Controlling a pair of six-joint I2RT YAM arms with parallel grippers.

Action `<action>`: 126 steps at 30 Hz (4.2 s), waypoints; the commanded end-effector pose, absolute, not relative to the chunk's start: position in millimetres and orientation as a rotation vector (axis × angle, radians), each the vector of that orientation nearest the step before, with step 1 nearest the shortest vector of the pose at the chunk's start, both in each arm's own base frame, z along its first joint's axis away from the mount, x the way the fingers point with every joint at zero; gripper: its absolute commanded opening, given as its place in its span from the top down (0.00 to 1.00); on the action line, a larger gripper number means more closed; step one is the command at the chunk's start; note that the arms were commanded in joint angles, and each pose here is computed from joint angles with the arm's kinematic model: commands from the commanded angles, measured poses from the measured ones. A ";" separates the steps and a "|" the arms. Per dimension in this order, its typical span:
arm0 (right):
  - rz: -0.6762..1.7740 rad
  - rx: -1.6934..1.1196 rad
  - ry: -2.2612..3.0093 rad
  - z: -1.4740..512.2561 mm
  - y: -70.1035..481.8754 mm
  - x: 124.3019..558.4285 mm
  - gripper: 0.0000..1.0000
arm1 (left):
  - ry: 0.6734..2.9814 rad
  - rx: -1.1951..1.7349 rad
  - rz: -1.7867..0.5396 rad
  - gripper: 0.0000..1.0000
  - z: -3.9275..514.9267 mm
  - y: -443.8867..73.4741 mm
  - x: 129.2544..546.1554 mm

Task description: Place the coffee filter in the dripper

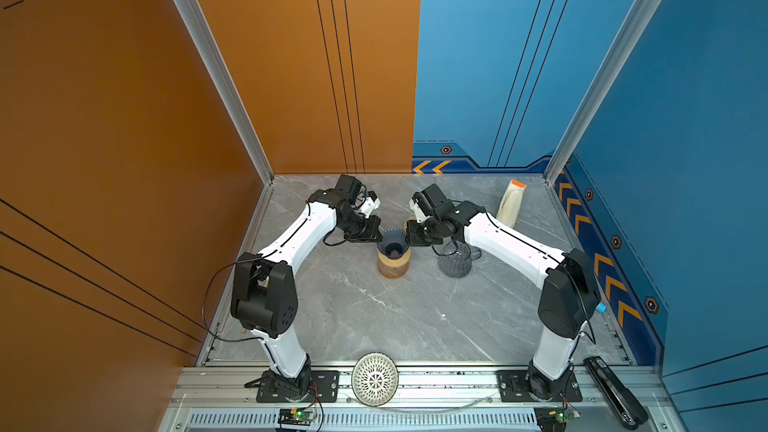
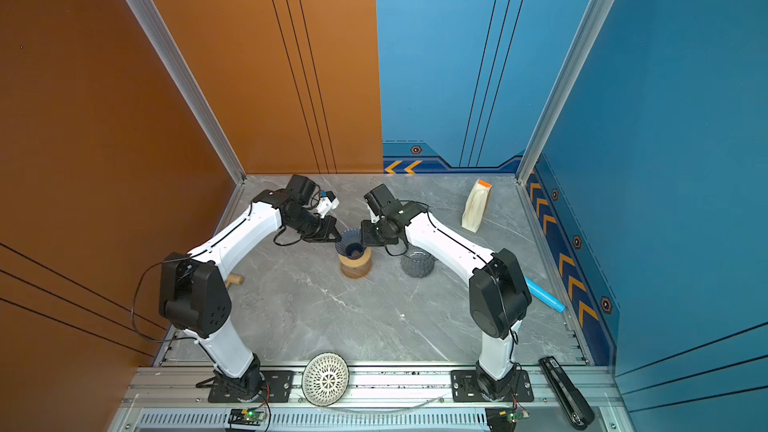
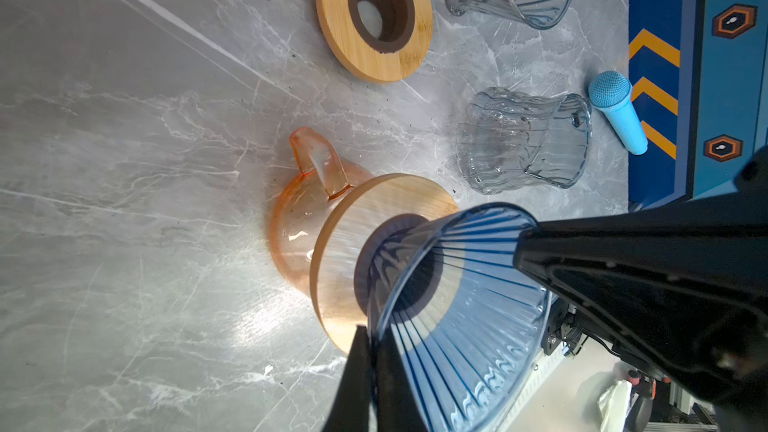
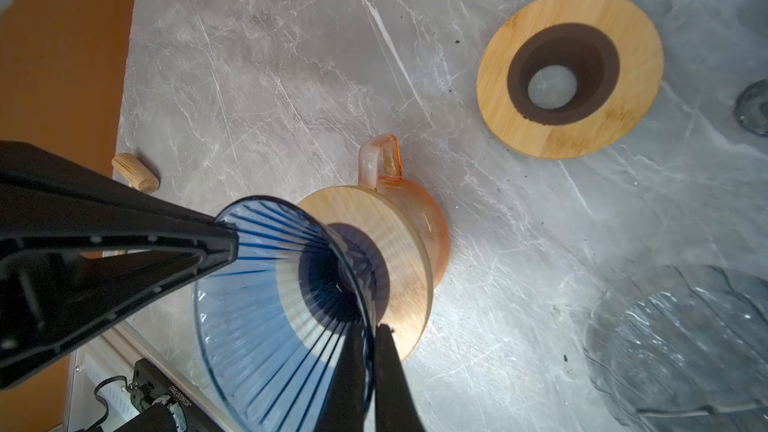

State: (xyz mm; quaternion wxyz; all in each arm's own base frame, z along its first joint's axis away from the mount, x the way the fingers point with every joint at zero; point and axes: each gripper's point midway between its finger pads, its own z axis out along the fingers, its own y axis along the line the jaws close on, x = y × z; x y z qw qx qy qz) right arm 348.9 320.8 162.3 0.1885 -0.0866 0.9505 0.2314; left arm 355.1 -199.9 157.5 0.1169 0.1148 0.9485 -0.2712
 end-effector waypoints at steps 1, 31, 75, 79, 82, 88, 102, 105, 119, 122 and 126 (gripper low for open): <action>0.426 -0.248 2.824 106.5 285.0 331.0 1.00 | 2.940 0.376 -0.618 0.98 113.1 -185.5 336.5; 0.706 -0.521 2.757 121.1 368.1 323.7 0.99 | 2.909 0.209 -0.512 0.97 142.7 -115.6 337.9; 0.858 -0.528 2.496 222.6 381.5 345.0 0.57 | 2.712 0.112 -0.529 0.46 213.5 -107.9 359.8; 0.868 -0.529 2.444 239.2 373.7 344.8 0.57 | 2.623 0.113 -0.517 0.34 238.6 -110.2 367.6; 0.841 -0.526 2.395 253.7 362.4 344.9 0.54 | 2.561 0.131 -0.535 0.29 256.6 -118.1 372.0; 0.731 -0.483 2.314 266.6 331.0 344.6 0.43 | 2.493 0.190 -0.541 0.24 281.1 -141.5 375.0; 0.322 -0.133 2.209 279.5 174.7 360.4 0.33 | 2.301 0.330 -0.679 0.16 307.8 -209.6 373.4; 0.216 0.007 2.210 271.3 126.0 364.4 0.37 | 2.234 0.317 -0.724 0.09 310.9 -213.7 373.4; 0.047 0.380 2.355 198.2 5.7 393.5 0.57 | 2.270 0.317 -0.705 0.00 278.6 -200.0 364.0; 0.032 0.416 2.397 180.4 -4.9 405.5 0.64 | 2.283 0.313 -0.708 0.00 273.3 -197.3 366.0; 0.018 0.439 2.418 163.4 -13.1 424.0 0.68 | 2.292 0.291 -0.701 0.00 269.8 -190.8 370.3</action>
